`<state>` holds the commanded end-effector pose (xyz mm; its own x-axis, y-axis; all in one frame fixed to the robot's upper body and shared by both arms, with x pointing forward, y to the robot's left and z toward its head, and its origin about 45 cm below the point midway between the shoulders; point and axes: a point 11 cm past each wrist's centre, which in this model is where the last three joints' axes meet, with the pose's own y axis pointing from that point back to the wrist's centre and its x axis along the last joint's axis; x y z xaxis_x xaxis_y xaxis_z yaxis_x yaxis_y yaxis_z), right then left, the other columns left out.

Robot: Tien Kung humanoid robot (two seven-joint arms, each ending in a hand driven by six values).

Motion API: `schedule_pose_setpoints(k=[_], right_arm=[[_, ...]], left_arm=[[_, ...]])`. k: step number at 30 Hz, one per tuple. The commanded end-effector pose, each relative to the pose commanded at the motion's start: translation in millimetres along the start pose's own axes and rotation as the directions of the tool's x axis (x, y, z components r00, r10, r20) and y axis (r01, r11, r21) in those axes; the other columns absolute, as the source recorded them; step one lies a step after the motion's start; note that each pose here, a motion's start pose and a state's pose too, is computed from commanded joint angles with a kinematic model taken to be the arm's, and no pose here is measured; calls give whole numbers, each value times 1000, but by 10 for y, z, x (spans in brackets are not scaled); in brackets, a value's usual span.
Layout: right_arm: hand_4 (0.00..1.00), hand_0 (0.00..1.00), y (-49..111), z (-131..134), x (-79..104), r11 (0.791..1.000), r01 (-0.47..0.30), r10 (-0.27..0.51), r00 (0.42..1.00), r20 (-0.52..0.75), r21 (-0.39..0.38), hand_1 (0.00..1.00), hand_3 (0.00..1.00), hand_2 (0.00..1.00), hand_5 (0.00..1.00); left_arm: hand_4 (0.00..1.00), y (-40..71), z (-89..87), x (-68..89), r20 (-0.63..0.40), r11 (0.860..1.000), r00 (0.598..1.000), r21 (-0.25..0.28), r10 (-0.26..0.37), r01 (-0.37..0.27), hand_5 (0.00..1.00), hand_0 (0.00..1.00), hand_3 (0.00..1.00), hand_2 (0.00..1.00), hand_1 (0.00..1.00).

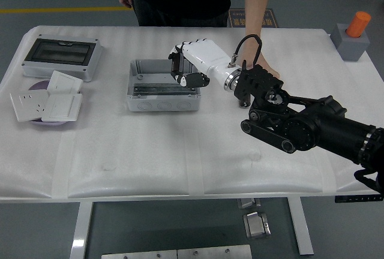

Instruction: Pick up the battery,place it into the box

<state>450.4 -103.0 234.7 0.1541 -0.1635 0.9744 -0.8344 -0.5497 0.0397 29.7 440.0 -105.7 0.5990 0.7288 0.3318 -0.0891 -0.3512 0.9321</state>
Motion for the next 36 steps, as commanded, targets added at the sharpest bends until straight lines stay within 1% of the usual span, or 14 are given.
schedule_pose_setpoints(k=[3,7,8,13,14,19,20,25,26,30,33,36], right_arm=[[389,718,-35,-51,-29,1000,2,-2,1000,21,-1,622,690,584,249],[389,718,-56,-28,-60,1000,13,-12,1000,29,-18,622,690,584,249],[434,718,-60,-15,-65,1000,16,-15,999,30,-24,630,699,640,276],[434,718,-85,34,-78,998,30,-29,999,25,-46,630,699,640,276],[695,798,-88,38,-82,998,33,-32,999,24,-48,717,874,763,374],[695,798,-94,43,-121,997,48,-47,999,16,-53,717,874,763,374],[918,883,-94,42,-130,997,51,-50,999,14,-54,778,951,823,522],[918,883,-94,43,-154,997,60,-60,998,6,-56,778,951,823,522],[969,924,-94,46,-157,996,61,-61,998,4,-58,800,986,846,549],[969,924,-81,89,-155,996,63,-64,998,-1,-68,800,986,846,549],[990,934,-32,197,-145,994,70,-71,997,-15,-85,805,996,851,569],[990,934,76,393,-170,989,88,-93,995,-34,-116,805,996,851,569]], left_arm=[[463,0,6,16,-1,1000,1000,-1,2,-2,507,599,614,462,620],[463,0,9,30,-2,1000,1000,0,2,-2,507,599,614,462,620],[463,0,9,32,-1,1000,1000,0,2,-2,506,599,615,459,620],[463,0,9,40,-2,1000,1000,3,0,0,506,599,615,459,620],[463,0,11,42,-2,1000,1000,3,1,-1,506,599,614,455,620],[463,1,20,52,-1,1000,1000,1,1,-1,506,599,614,455,620],[464,1,21,53,-1,1000,1000,1,1,-1,507,599,614,453,620],[464,1,28,58,1,1000,1000,0,1,-1,507,599,614,453,620],[462,1,30,60,1,1000,1000,0,1,-1,506,598,613,449,620],[462,1,33,56,2,1000,1000,-1,1,-1,506,598,613,449,620],[459,1,26,45,0,1000,1000,0,0,0,501,598,609,450,619],[459,0,9,28,-4,1000,1000,2,-2,2,501,598,609,450,619]])
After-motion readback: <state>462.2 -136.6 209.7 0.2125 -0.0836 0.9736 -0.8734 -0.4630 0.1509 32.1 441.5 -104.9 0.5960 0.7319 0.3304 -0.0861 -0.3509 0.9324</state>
